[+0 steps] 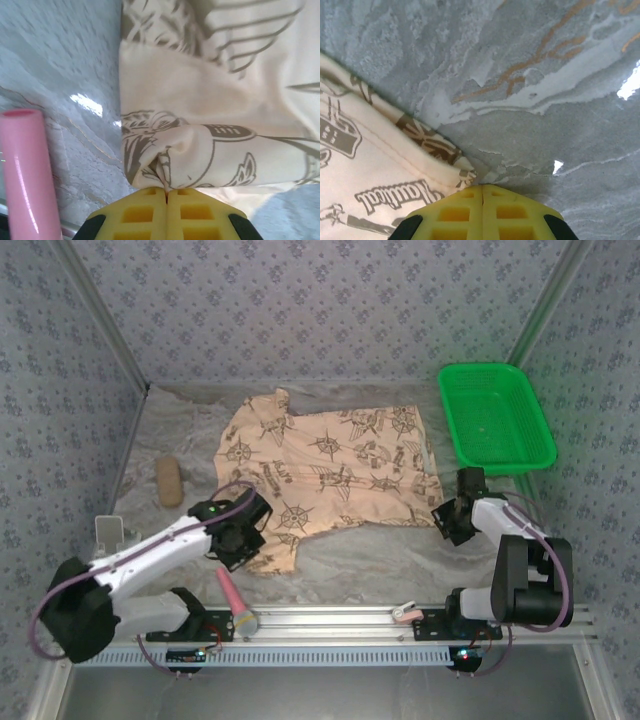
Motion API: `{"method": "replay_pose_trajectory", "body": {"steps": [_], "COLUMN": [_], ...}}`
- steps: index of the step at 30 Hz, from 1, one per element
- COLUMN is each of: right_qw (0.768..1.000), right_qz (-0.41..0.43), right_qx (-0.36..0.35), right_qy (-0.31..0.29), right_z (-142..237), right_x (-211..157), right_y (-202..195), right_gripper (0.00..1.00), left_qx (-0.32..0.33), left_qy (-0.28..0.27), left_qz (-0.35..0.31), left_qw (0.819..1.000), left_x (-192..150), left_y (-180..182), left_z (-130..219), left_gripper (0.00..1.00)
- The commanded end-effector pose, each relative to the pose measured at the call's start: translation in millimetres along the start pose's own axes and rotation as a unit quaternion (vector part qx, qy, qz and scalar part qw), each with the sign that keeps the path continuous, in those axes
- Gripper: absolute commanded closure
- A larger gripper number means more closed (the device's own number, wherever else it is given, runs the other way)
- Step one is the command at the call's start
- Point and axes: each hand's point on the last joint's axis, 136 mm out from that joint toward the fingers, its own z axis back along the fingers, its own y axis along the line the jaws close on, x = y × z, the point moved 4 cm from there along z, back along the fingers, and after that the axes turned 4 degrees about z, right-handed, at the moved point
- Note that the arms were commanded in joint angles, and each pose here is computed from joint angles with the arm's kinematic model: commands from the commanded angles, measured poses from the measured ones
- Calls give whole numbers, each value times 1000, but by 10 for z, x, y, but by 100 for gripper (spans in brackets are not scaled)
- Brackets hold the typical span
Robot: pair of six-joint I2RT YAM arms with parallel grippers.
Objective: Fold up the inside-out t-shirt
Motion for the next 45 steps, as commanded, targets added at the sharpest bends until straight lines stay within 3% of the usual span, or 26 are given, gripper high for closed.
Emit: {"method": "replay_pose_trajectory", "body": {"steps": [1, 9, 14, 16, 17, 21, 24, 26, 28, 30, 31, 35, 39, 43, 45], "right_qw": [998, 994, 996, 998, 998, 999, 1000, 1000, 999, 999, 998, 995, 988, 990, 992], "right_qz": [-8, -26, -16, -3, -5, -5, 6, 8, 9, 7, 10, 10, 17, 18, 22], "right_qx": [24, -4, -6, 21, 34, 25, 18, 1, -11, -24, -30, -83, -134, -122, -95], "right_qy": [-50, -106, -85, -62, -51, -34, -25, -30, -38, -42, -45, -62, -75, -72, -77], "right_z": [-37, 418, 452, 377, 336, 178, 92, 48, -6, -49, -55, 109, 436, 743, 882], "right_x": [125, 92, -99, -204, -245, -279, -286, -273, -254, -226, -212, -191, -369, -524, -500], "right_y": [139, 32, -58, 0, 38, 61, 105, 85, 45, -5, -20, -144, -404, -465, -326], "right_gripper": [100, 100, 100, 61, 49, 46, 48, 54, 71, 96, 100, 100, 100, 100, 100], "left_qx": [26, 9, 16, 10, 7, 4, 5, 5, 2, -2, -3, 21, 35, 58, 62], "left_qy": [-25, 39, 70, 69, 70, 72, 68, 67, 65, 62, 56, 18, 33, 22, -18], "left_qz": [6, 15, 16, 19, 20, 19, 15, 15, 17, 20, 21, 35, 48, 59, 62], "left_qw": [999, 999, 997, 997, 997, 997, 998, 998, 998, 998, 998, 999, 998, 996, 996], "left_x": [89, -79, -167, -168, -171, -173, -159, -152, -142, -127, -108, -6, -56, -55, 56], "left_y": [210, 213, 266, 270, 267, 230, 224, 224, 215, 199, 195, 291, 355, 455, 474], "left_z": [149, 264, 322, 304, 289, 283, 302, 314, 328, 346, 364, 436, 493, 614, 736], "left_gripper": [100, 100, 100, 100, 100, 100, 100, 100, 100, 100, 100, 100, 100, 100, 100]}}
